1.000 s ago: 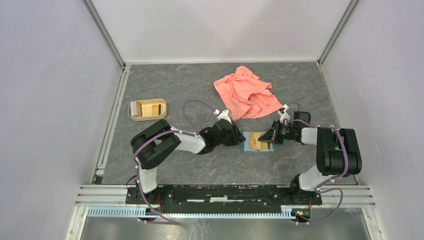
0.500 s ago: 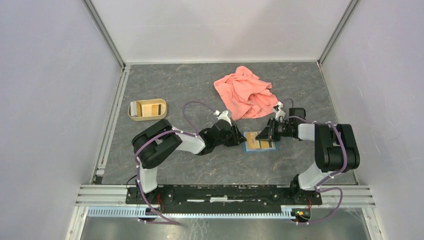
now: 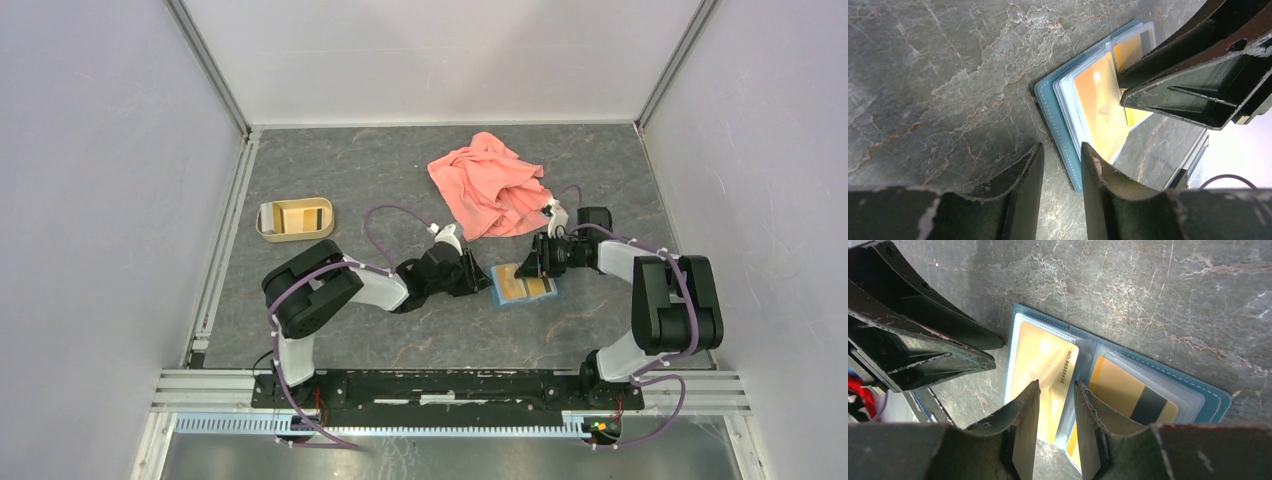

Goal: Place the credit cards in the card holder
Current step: Insert the credit card into the card holder.

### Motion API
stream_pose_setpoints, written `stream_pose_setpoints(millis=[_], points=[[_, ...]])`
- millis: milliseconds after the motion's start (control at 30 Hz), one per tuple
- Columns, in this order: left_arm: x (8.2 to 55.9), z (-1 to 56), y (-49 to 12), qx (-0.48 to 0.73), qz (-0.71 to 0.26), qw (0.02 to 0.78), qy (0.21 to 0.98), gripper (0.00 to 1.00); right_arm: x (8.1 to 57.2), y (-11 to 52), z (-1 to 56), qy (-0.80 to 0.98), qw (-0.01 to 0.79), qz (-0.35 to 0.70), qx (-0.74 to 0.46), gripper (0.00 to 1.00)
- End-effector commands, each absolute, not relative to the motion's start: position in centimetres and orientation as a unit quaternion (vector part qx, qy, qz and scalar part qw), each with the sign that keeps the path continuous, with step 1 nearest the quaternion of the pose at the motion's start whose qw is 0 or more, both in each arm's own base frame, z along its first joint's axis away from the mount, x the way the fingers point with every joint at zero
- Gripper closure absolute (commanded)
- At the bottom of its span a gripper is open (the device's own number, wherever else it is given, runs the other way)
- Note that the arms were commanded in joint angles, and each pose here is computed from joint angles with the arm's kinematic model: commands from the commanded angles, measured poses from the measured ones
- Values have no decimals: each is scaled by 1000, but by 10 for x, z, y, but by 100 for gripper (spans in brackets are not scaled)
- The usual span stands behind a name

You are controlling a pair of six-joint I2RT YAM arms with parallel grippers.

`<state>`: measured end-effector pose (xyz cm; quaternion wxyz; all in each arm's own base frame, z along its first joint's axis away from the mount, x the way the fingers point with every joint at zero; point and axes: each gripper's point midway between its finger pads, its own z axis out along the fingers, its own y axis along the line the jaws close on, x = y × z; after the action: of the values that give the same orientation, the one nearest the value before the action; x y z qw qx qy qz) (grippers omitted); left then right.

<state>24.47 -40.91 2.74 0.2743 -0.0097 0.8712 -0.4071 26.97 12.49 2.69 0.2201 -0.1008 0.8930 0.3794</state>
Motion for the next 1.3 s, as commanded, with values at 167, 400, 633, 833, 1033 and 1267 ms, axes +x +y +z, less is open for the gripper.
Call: stream_pose_setpoints(millis=[167, 400, 633, 833, 1033, 1267], points=[[229, 15, -371, 13, -349, 289, 891, 58, 282, 121, 61, 866, 291, 354, -199, 63], [251, 77, -343, 40, -325, 410, 851, 58, 274, 124, 97, 790, 325, 351, -383, 66], [266, 171, -281, 35, -279, 570, 772, 24, 329, 75, 171, 742, 500, 90, -438, 55], [256, 189, -270, 29, -323, 592, 737, 0, 326, 86, 173, 751, 452, 169, -451, 2], [220, 188, -313, 87, -450, 512, 727, 0, 302, 74, 134, 717, 420, 151, -536, 2], [204, 143, -356, 87, -512, 395, 758, 1, 274, 50, 104, 559, 345, 125, -744, 3]])
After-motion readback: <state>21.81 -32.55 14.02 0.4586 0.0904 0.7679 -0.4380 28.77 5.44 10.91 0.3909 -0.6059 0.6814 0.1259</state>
